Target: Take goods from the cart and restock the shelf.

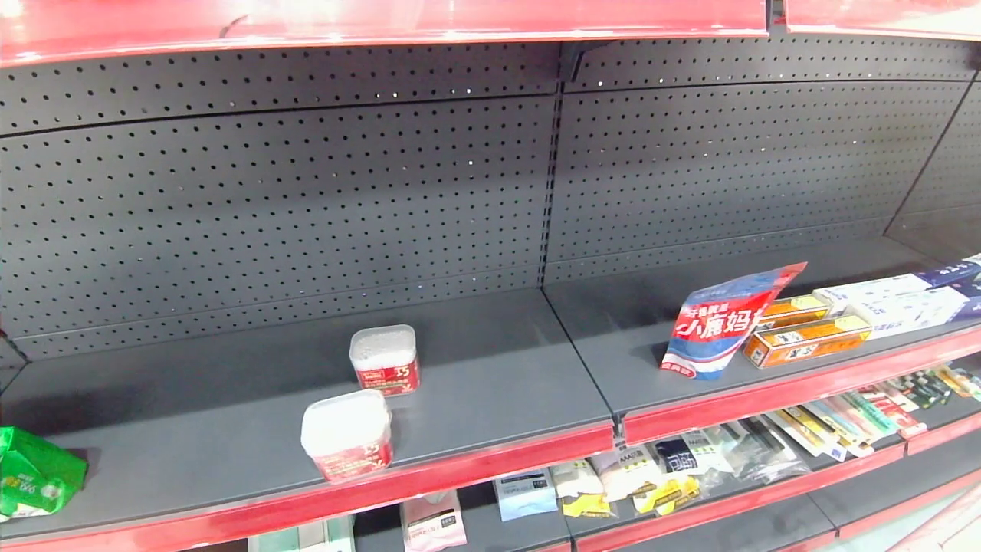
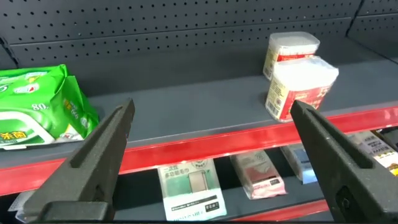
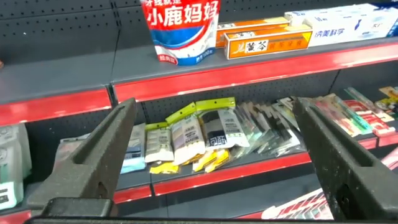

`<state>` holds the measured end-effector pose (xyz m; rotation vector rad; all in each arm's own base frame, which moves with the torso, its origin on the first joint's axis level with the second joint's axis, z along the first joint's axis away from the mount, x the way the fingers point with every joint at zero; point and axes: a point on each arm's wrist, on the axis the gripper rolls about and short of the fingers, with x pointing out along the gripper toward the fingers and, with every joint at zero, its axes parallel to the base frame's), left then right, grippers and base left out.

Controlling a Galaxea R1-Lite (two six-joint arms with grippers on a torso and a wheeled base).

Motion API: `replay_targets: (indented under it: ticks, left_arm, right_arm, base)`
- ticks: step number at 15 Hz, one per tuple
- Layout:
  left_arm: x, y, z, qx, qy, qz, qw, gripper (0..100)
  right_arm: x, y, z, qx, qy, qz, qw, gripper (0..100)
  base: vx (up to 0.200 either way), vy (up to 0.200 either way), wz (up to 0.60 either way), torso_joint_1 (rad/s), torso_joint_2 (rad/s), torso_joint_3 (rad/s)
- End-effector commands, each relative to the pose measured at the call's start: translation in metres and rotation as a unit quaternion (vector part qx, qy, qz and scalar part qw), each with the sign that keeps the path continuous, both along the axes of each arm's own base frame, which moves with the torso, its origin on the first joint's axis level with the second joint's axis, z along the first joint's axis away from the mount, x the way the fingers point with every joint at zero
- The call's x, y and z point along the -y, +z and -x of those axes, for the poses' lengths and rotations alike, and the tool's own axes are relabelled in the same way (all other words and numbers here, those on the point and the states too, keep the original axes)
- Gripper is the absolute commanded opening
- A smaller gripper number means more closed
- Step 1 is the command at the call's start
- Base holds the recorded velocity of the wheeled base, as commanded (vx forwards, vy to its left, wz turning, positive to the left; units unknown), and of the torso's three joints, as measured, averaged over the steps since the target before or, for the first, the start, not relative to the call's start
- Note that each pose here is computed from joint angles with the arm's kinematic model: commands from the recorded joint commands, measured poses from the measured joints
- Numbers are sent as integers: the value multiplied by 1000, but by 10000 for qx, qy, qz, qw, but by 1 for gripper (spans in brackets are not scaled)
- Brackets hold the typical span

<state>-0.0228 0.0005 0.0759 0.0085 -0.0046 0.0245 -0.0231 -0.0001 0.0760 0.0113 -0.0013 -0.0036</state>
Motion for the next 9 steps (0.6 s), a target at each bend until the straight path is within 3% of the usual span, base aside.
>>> replay_targets:
  ticks: [1, 2, 3, 4, 5, 6, 7, 8, 9]
  left_arm:
    - [0, 0, 0, 13, -15, -65, 10000, 100]
    - [0, 28, 4, 259, -150, -99, 9995, 100]
    - [0, 91, -9, 137, -299, 33, 9995, 100]
    - [1, 149, -38, 68, -260, 670, 9974, 100]
    - [1, 173, -63, -151, -211, 908, 9955, 100]
    - [0, 160, -90, -850, 187, 752, 9934, 100]
    - [-3, 131, -109, -1723, 769, 298, 9816, 100]
    - [-5, 110, -123, -2336, 1131, 45, 9657, 100]
    - [-5, 97, -137, -2798, 1221, -40, 9522, 100]
  right_arm:
    - [0, 0, 0, -6, -5, 3, 10000, 100]
    - [0, 0, 0, -6, 10, 3, 10000, 100]
    - [0, 0, 0, -6, 3, 3, 10000, 100]
    - [0, 0, 0, -6, 3, 3, 10000, 100]
    - [0, 0, 0, -6, 3, 3, 10000, 100]
    - [0, 0, 0, -6, 3, 3, 10000, 100]
    - [0, 0, 0, -6, -5, 3, 10000, 100]
    - [0, 0, 0, -6, 3, 3, 10000, 100]
    - [0, 0, 0, -6, 3, 3, 10000, 100]
  base:
    - [0, 0, 0, 0, 0, 0]
    - [0, 0, 0, 0, 0, 0]
    - [0, 0, 0, 0, 0, 0]
    - [0, 0, 0, 0, 0, 0]
    - [0, 0, 0, 0, 0, 0]
    - [0, 0, 0, 0, 0, 0]
    - [0, 0, 0, 0, 0, 0]
    - [0, 0, 0, 0, 0, 0]
    - [0, 0, 0, 0, 0, 0]
